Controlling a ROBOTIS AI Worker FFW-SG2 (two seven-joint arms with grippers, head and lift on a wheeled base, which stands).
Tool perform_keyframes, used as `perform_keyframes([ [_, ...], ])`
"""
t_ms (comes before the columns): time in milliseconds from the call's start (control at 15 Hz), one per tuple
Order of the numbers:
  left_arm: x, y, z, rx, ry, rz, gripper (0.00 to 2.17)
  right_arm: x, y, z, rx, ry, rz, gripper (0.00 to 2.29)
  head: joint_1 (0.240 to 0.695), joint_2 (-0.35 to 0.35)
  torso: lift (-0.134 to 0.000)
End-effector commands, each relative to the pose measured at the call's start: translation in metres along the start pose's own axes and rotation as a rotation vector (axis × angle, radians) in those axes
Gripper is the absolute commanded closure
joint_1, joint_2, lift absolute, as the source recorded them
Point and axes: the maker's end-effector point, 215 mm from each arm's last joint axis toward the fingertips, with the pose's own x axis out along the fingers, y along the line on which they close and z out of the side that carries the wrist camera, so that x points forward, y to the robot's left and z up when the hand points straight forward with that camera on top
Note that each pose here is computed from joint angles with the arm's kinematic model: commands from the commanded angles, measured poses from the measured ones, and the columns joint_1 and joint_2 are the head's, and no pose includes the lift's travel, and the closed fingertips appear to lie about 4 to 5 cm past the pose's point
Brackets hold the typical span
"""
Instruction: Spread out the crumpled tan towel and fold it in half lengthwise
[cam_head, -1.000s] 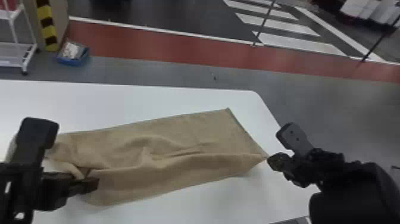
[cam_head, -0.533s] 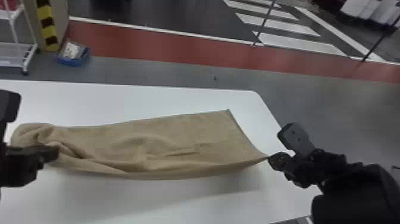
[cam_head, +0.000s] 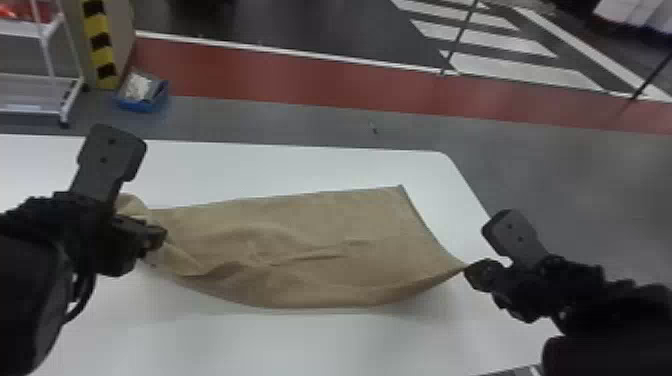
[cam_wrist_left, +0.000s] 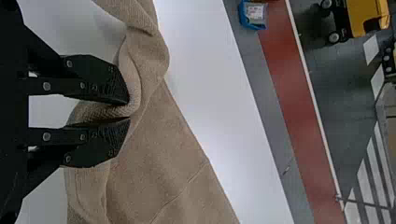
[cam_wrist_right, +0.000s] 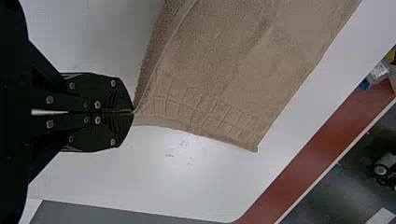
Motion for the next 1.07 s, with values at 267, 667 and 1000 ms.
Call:
perform_keyframes([
  [267, 0.000, -0.051, -0.007, 0.094, 0.006, -0.043, 0.00, 0.000, 0.001, 0.003, 0.017, -0.006, 0.002, 1.17, 0.695, -0.350, -0.123],
  [667, -0.015, -0.088, 0.026, 0.086, -0.094, -0.124, 0.00, 0.002, 0.004, 0.012, 0.047, -0.027, 0.003, 1.17, 0.695, -0.350, -0.123],
  [1000, -0.024, -0.059, 0.005, 0.047, -0.091, -0.114, 0.00, 0.001, 0.007, 0.011, 0.056, -0.031, 0.009, 1.17, 0.695, -0.350, -0.123],
])
